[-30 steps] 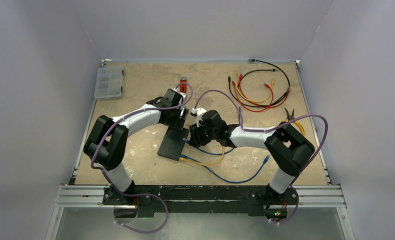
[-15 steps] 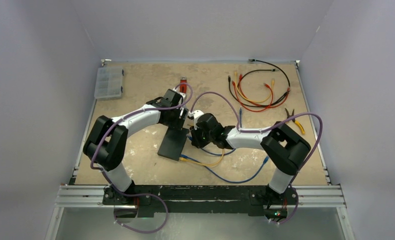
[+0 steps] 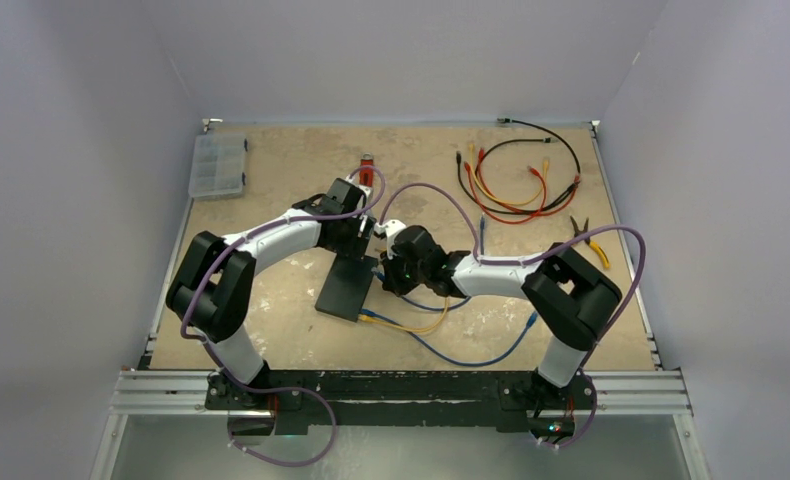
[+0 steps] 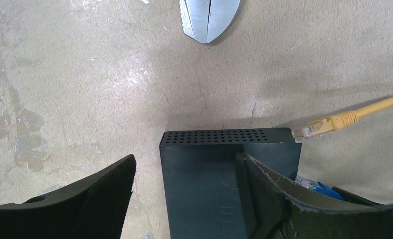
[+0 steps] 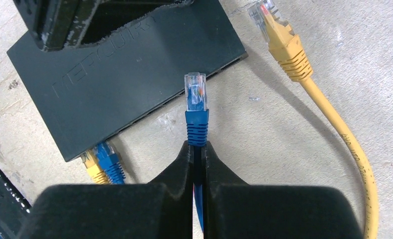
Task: Pull the plug from the switch port
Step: Pick up the connector from the center of the board.
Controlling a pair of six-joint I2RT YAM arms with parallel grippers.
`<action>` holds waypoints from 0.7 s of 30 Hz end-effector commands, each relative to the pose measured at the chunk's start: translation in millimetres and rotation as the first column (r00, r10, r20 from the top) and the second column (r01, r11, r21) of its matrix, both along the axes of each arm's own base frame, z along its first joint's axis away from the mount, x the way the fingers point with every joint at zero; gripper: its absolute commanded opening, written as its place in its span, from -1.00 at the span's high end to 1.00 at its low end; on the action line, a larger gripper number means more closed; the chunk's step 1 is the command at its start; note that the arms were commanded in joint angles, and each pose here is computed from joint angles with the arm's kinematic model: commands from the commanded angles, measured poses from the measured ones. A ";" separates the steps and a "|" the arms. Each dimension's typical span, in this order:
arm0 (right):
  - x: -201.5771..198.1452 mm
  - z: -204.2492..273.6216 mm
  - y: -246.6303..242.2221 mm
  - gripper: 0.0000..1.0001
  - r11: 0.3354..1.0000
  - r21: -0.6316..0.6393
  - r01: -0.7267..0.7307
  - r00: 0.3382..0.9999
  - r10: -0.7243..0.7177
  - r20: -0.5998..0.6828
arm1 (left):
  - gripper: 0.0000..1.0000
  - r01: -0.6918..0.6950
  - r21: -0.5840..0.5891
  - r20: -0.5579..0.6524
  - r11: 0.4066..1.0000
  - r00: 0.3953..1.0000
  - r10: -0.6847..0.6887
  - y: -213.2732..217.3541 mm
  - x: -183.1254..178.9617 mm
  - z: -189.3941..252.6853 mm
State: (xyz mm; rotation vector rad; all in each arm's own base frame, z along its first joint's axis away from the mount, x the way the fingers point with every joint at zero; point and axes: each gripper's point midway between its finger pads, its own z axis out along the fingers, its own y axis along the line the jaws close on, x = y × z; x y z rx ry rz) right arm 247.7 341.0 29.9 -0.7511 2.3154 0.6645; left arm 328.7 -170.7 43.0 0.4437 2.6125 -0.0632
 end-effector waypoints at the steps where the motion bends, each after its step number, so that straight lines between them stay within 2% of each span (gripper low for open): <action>1: 6.1 49.1 19.0 1.00 0.994 0.108 -0.032 0.998 0.026 0.062 | -0.43 -0.002 0.128 -0.087 0.992 0.996 0.013 29.8 -24.3 -20.4; 9: 7.0 137.4 25.1 1.00 0.949 0.316 -0.018 0.991 -0.026 0.135 | -0.43 -0.007 0.134 -0.084 0.991 0.996 0.018 31.0 -24.1 -20.4; 21: 12.7 295.4 -22.0 1.00 0.820 0.572 -0.001 0.922 -0.220 0.317 | -0.43 -0.005 0.134 -0.085 0.991 0.996 0.016 30.4 -23.3 -20.7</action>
